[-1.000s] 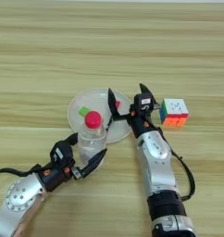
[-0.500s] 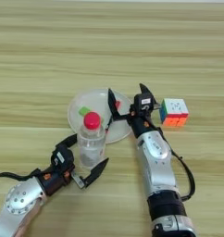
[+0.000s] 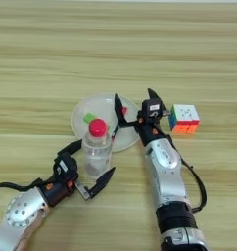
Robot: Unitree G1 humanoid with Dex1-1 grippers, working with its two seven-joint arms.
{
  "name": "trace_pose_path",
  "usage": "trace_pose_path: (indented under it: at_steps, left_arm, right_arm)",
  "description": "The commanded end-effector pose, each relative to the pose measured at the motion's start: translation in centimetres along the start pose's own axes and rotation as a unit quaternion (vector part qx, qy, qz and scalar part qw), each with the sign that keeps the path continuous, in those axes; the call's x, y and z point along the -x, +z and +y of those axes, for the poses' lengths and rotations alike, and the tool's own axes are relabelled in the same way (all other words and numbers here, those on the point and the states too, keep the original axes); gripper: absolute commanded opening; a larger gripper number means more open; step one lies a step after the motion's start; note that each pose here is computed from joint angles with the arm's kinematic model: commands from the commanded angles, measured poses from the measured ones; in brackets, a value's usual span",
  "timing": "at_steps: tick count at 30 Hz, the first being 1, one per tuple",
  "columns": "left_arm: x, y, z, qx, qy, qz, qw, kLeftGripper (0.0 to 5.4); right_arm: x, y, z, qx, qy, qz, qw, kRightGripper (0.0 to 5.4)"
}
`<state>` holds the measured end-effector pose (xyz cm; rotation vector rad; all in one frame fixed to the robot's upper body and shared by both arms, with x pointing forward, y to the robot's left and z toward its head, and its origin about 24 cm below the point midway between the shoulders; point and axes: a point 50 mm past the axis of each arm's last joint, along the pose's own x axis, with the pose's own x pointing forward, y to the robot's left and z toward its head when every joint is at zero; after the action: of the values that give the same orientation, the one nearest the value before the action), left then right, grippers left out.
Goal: Move the objects on the table
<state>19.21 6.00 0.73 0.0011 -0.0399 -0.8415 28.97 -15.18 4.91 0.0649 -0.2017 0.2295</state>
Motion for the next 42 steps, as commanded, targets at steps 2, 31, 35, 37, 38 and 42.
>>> trace_pose_path:
  at_steps: [2,31,35,37,38,42]
  left_arm:
    - [0.4,0.2,0.1,-0.01,0.004,0.0,0.9999,5.38]
    - [3.1,0.2,0.0,-0.023,0.017,0.035,0.999,5.38]
    - [3.5,0.1,0.2,-0.027,0.026,0.041,0.9985,5.38]
    - [3.7,0.0,0.4,-0.028,0.03,0.044,0.9982,5.38]
    - [3.8,0.0,0.4,-0.028,0.031,0.044,0.9981,5.38]
    - [4.1,-0.1,0.5,-0.029,0.034,0.05,0.9978,5.38]
  right_arm:
    - [-0.3,0.0,0.0,0.0,-0.003,0.004,1.0,5.4]
    - [-0.9,-0.3,-0.2,-0.001,-0.007,0.008,1.0,5.4]
    - [-1.0,-0.4,-0.3,-0.001,-0.007,0.009,1.0,5.4]
    - [-1.1,-0.5,-0.3,-0.001,-0.007,0.01,1.0,5.4]
    - [-1.2,-0.5,-0.3,-0.001,-0.007,0.01,1.0,5.4]
    - [-1.2,-0.6,-0.4,-0.002,-0.008,0.01,1.0,5.4]
